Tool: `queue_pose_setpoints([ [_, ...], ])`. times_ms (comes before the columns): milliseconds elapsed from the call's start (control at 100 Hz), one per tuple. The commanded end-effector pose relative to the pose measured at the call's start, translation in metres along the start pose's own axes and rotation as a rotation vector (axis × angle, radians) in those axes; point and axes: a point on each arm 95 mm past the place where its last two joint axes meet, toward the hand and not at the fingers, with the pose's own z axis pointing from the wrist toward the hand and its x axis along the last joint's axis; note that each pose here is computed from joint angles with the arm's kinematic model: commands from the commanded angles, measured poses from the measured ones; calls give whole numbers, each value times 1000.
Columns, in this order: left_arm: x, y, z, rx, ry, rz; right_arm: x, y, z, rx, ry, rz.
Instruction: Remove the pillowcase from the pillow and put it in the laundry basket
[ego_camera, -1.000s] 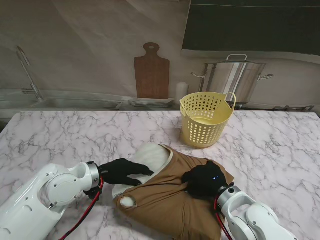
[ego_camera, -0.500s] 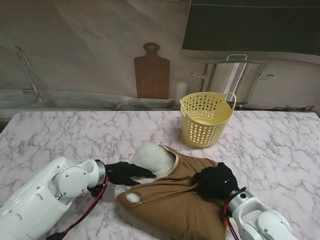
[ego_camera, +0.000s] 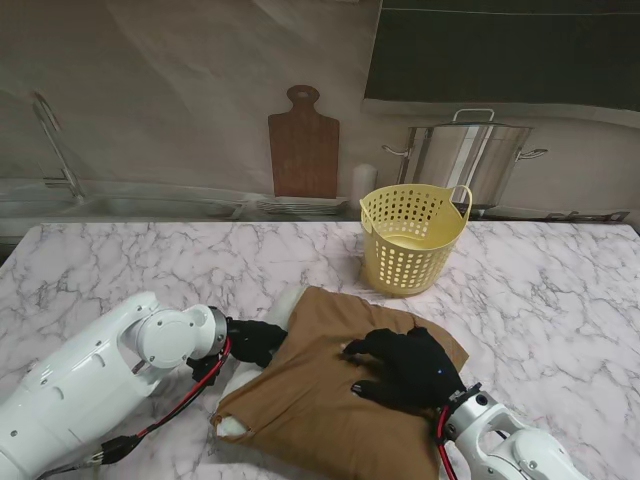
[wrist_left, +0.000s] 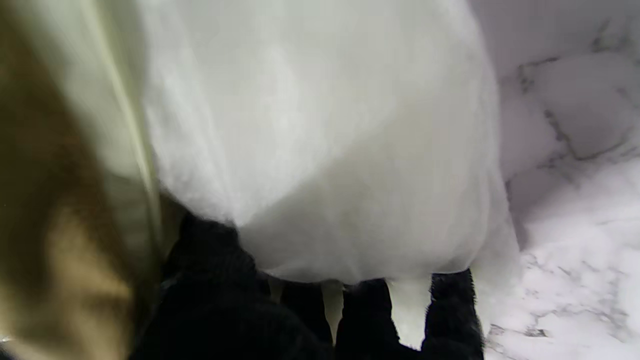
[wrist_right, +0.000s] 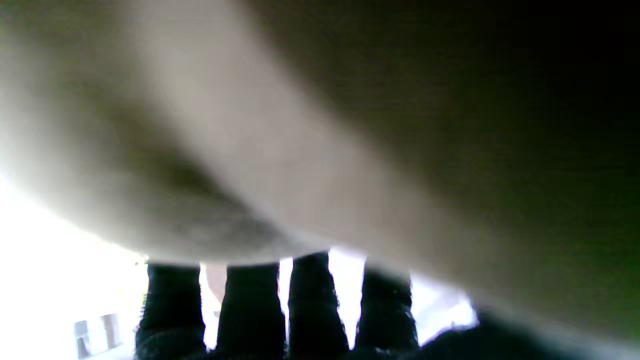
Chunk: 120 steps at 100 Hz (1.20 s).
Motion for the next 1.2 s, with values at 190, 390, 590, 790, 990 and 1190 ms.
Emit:
queue_pose_setpoints([
  [190,-14,17,22,-137,-70,-85,38,14,0,-100,82,3],
  [390,-15,8,31,-163,-91,-136,51,7,1,13,146,-82],
  [590,-18,13,30,-180,-93,-125,38,-4,5,163,94,-106],
  [790,-22,23,14,-183,-119,-63,14,-5,-5,208,31,-119],
  [990,-24,33,-5,-178,-144,4,3,1,-18,264,50,-213],
  [1190,-22,37,-15,-185,-147,50,-15,1,-24,258,-8,-314],
])
